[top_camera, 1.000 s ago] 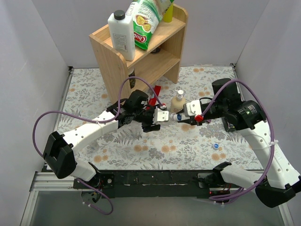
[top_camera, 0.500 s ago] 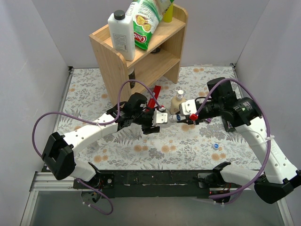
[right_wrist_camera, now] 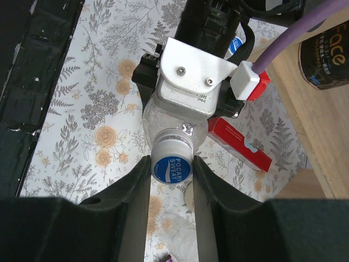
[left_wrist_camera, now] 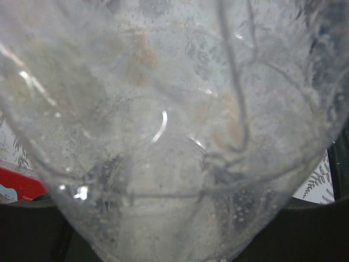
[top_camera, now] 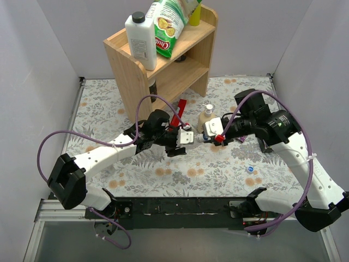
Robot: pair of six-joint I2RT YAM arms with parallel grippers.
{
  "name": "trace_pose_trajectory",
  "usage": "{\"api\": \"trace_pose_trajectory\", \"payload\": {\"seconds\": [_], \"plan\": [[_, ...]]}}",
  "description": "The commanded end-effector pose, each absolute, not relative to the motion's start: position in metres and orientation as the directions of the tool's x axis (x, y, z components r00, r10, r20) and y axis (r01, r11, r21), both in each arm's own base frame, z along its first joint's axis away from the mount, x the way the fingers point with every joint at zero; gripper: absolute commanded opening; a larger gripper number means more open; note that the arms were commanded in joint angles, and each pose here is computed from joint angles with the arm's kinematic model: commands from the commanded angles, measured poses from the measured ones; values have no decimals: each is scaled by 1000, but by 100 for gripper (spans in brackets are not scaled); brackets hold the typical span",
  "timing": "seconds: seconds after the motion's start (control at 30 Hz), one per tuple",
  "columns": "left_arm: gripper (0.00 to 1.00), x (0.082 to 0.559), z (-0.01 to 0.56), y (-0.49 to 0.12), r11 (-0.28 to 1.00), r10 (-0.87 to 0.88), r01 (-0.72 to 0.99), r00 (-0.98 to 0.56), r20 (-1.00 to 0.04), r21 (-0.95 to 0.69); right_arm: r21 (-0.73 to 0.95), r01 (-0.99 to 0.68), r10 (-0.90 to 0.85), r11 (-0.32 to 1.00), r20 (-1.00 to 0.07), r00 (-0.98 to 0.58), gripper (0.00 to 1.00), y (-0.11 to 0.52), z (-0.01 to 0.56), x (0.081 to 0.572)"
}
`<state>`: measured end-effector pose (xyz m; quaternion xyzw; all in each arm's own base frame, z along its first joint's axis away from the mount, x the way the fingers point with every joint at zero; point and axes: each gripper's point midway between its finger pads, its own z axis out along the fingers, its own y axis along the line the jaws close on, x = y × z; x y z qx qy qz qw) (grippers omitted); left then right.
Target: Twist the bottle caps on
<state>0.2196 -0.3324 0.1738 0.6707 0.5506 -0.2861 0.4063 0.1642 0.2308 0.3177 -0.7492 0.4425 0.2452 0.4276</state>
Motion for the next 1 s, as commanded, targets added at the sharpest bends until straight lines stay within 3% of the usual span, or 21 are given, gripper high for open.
{"api": "trace_pose_trajectory", "payload": {"seconds": [0.0, 0.5, 0.97], "plan": [[0, 210, 222, -346, -91, 348, 944, 329, -878, 318, -402, -880, -525, -253, -707, 474, 6, 226, 308, 165], [0, 210, 235, -350, -46, 304, 955, 292, -907, 292, -419, -878, -563, -233, -677, 473, 1, 229, 304, 169], [0, 217, 258, -353, 15, 203, 914, 393, -897, 405, -256, -948, -597, -189, -737, 318, 4, 235, 281, 164]]}}
